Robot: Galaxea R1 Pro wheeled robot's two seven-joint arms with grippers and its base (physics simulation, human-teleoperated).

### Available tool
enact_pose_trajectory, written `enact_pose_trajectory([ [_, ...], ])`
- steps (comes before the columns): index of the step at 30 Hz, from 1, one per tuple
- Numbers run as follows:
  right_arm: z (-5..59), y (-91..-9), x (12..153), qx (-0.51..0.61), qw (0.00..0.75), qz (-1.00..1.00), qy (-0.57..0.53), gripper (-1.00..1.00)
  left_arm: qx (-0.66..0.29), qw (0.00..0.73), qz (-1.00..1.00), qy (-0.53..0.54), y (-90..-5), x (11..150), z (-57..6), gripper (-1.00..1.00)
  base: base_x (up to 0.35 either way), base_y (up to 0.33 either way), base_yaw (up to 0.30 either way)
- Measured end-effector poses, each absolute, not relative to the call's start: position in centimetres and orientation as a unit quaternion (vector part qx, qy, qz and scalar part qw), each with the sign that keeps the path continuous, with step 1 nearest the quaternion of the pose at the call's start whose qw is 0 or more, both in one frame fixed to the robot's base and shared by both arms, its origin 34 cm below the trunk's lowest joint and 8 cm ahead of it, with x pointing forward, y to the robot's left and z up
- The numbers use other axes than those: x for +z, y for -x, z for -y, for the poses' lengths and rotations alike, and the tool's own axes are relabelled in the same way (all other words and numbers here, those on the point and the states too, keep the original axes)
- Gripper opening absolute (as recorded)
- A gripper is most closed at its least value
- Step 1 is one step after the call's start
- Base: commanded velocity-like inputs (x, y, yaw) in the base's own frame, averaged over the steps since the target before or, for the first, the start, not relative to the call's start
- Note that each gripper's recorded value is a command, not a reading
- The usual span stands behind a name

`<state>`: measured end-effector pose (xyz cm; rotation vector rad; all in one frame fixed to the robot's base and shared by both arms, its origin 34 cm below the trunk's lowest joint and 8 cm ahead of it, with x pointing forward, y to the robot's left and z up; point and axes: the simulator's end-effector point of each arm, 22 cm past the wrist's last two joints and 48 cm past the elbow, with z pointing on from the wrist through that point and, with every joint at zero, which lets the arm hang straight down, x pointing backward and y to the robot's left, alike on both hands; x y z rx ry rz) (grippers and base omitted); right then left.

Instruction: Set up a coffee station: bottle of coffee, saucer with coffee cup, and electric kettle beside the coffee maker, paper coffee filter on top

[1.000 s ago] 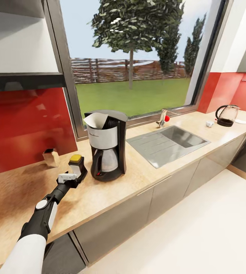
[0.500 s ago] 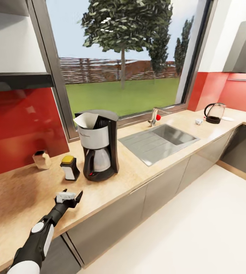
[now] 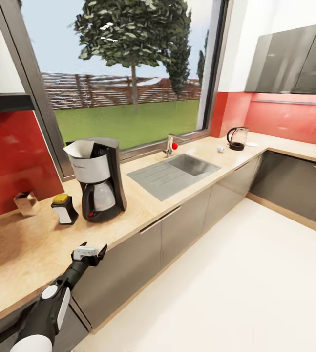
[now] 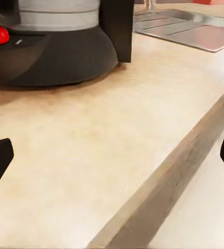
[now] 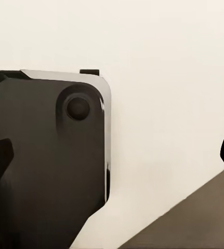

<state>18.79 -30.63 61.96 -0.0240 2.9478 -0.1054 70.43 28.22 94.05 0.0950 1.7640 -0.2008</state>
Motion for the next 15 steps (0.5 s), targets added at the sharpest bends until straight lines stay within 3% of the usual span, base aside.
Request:
enact_pose_trajectory([
  [15,30.6,-18.7,62.0,-0.036,0.095,-0.995,0.008,1.00,-0.174,0.615,-0.758,-0.125,-69.9,94.3,-14.4,1.00,-0.017,-0.009,-0.224],
])
